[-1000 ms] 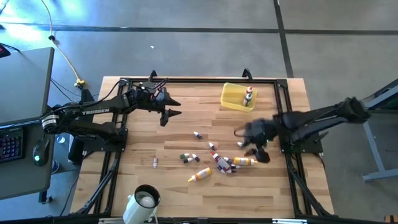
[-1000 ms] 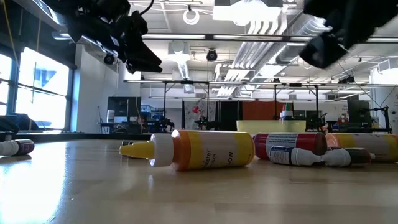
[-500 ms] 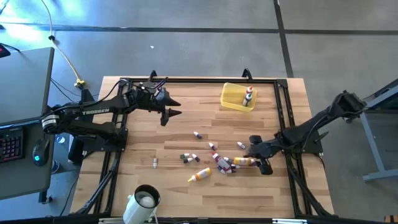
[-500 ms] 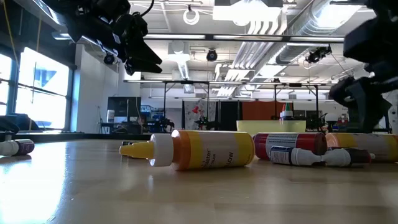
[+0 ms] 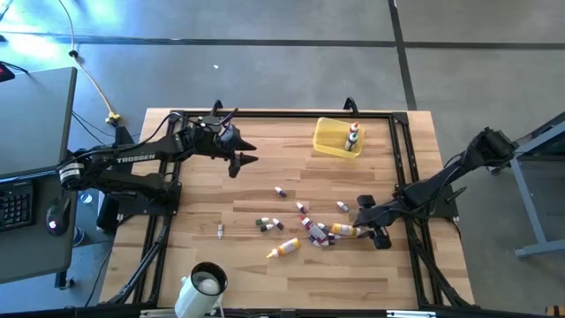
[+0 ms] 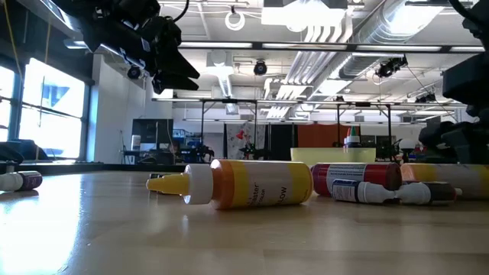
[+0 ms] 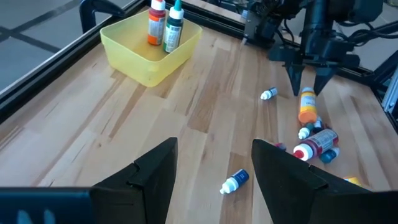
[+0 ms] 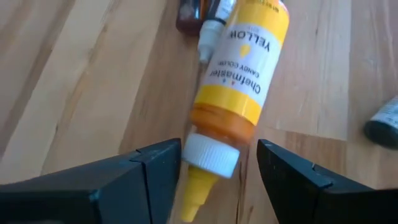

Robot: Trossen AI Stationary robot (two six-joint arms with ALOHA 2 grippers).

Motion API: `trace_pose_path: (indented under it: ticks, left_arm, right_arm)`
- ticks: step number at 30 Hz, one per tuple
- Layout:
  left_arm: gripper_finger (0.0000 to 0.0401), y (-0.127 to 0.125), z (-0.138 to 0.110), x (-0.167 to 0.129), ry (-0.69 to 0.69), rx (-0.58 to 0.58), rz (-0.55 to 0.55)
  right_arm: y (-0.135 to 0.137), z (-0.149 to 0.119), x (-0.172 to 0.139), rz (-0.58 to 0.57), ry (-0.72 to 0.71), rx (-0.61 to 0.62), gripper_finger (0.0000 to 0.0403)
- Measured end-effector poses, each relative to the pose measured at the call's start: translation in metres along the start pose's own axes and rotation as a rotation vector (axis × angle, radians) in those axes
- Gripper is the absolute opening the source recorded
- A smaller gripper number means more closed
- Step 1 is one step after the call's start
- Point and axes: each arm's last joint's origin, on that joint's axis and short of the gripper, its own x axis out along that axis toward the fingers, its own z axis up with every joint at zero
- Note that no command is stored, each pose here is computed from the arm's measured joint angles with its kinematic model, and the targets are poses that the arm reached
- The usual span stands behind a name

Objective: Pick & Place food coloring
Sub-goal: Put the right big yellow food coloring bottle into the yellow bin

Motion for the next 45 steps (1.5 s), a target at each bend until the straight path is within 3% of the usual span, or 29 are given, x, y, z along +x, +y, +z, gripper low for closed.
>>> trace_pose_path:
  ticks: [4, 12, 18, 22, 28, 36, 41, 45]
  left_arm:
    - [0.0206, 0.0, 0.0, 0.0, -0.001, 0.0, 0.002]
    - [0.0206, 0.0, 0.0, 0.0, -0.001, 0.0, 0.006]
    - [0.0206, 0.0, 0.0, 0.0, -0.003, 0.001, 0.005]
    - [0.0206, 0.0, 0.0, 0.0, -0.004, 0.001, 0.005]
    - [0.0206, 0.0, 0.0, 0.0, -0.004, 0.001, 0.005]
    - [0.0206, 0.0, 0.0, 0.0, -0.004, 0.001, 0.005]
    - [0.0206, 0.0, 0.0, 0.0, -0.003, 0.001, 0.005]
    - [0.0206, 0.0, 0.0, 0.0, -0.003, 0.001, 0.005]
  right_arm:
    - [-0.002, -0.006, 0.002, -0.001, -0.014, -0.007, 0.0195]
    - [-0.001, -0.001, 0.002, -0.002, -0.1, -0.024, 0.0114]
    - [0.001, 0.016, -0.001, -0.012, -0.168, -0.027, 0.0114]
    - [0.002, 0.038, -0.008, -0.099, -0.202, -0.076, 0.0122]
    - [-0.002, 0.083, -0.039, -0.308, -0.027, -0.164, 0.0119]
    - [-0.019, 0.146, -0.123, -0.618, 0.167, -0.303, 0.0118]
    - [-0.048, 0.166, -0.16, -0.753, 0.227, -0.169, 0.0118]
    - [-0.079, 0.164, -0.166, -0.71, 0.33, 0.004, 0.0118]
